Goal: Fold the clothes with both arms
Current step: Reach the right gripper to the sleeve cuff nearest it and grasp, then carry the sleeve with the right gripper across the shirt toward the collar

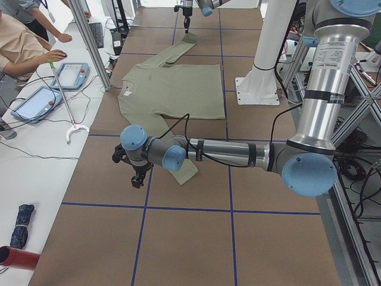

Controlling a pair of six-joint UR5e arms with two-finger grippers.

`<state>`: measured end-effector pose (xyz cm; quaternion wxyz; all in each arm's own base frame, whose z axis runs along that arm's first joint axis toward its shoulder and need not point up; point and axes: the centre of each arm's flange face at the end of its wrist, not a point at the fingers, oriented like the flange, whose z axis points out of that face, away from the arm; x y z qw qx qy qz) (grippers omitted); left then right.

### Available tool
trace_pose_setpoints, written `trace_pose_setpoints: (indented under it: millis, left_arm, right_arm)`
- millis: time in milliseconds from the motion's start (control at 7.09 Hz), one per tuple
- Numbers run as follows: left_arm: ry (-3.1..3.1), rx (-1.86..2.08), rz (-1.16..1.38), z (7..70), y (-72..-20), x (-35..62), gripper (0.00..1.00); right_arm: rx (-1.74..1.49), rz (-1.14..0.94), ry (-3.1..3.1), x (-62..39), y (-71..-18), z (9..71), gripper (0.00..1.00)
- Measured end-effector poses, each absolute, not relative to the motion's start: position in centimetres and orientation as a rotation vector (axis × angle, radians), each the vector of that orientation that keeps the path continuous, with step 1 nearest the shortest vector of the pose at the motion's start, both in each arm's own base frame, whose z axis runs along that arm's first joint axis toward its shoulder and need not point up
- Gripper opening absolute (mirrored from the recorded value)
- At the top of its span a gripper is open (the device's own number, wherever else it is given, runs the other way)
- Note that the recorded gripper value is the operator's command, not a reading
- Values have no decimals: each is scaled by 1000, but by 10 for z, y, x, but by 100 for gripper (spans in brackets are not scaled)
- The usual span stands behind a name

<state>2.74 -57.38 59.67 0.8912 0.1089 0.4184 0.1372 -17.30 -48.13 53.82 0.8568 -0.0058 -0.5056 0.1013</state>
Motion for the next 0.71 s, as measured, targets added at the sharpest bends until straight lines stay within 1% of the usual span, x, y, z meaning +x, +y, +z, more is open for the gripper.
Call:
trace_pose_setpoints:
  millis: [423, 706]
  left_arm:
    - [870, 239, 290, 589, -575, 28, 100]
    - [869, 243, 291, 588, -575, 28, 100]
  right_arm:
    - [-14, 352, -1189, -245, -523, 395, 0]
    - [-24, 465, -1216, -310, -557, 261, 0]
